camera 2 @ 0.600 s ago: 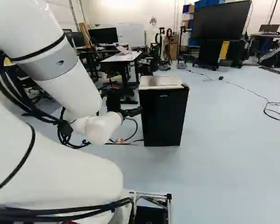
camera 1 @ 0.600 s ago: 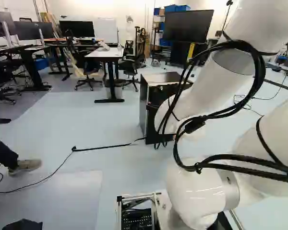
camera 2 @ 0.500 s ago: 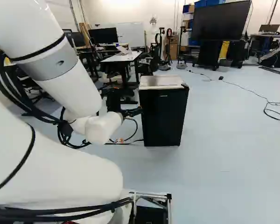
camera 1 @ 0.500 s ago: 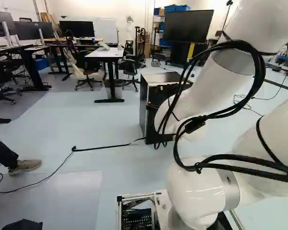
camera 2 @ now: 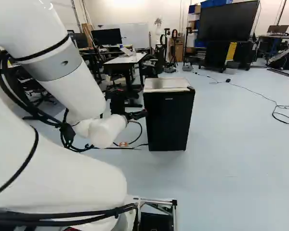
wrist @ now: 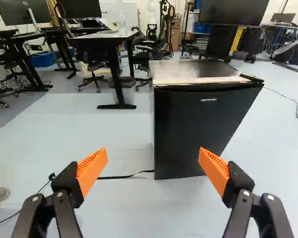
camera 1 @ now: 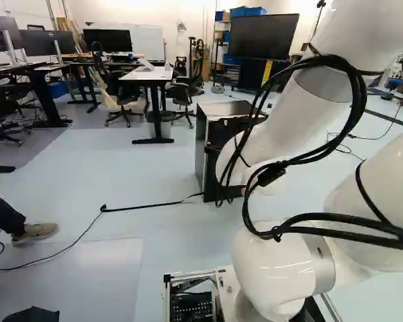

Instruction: Open the fridge door

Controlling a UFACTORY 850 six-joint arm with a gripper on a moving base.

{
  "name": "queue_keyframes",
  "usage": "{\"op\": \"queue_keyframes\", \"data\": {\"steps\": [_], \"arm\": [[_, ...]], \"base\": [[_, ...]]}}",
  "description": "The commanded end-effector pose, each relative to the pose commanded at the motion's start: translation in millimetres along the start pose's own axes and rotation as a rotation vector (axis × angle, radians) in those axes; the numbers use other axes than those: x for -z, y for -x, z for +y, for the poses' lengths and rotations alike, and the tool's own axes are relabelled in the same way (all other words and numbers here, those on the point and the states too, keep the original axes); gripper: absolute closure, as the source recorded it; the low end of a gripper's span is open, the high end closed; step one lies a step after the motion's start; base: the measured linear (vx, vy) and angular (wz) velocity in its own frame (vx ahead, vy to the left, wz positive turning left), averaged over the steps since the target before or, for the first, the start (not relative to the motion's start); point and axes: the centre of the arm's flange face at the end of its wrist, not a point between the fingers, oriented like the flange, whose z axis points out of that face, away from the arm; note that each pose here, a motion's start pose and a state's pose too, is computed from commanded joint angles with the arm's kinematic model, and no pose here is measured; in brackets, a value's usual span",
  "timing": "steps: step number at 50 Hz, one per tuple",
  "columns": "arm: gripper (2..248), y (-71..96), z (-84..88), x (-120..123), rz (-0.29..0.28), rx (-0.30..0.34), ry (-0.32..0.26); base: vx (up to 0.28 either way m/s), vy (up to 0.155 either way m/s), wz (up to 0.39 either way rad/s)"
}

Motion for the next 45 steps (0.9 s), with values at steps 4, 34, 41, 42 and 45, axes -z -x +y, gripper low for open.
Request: {"op": "queue_keyframes", "data": {"steps": [4,34,41,42,45], "arm": [[3,-1.2,0.0,-2.3,-0.001,0.000,0.000],[3,-12.1,-3.5,-25.2,-0.010,0.004,-0.011],[3,-15.8,-5.8,-33.3,-0.012,0.006,-0.017],[3,-16.3,-6.1,-34.6,-0.012,0.007,-0.018],[3,-18.0,-7.3,-38.4,-0.013,0.008,-0.021]], "base": [[0.000,0.000,0.000],[0.000,0.000,0.000],[0.000,0.000,0.000],[0.000,0.000,0.000],[0.000,0.000,0.000]]}}
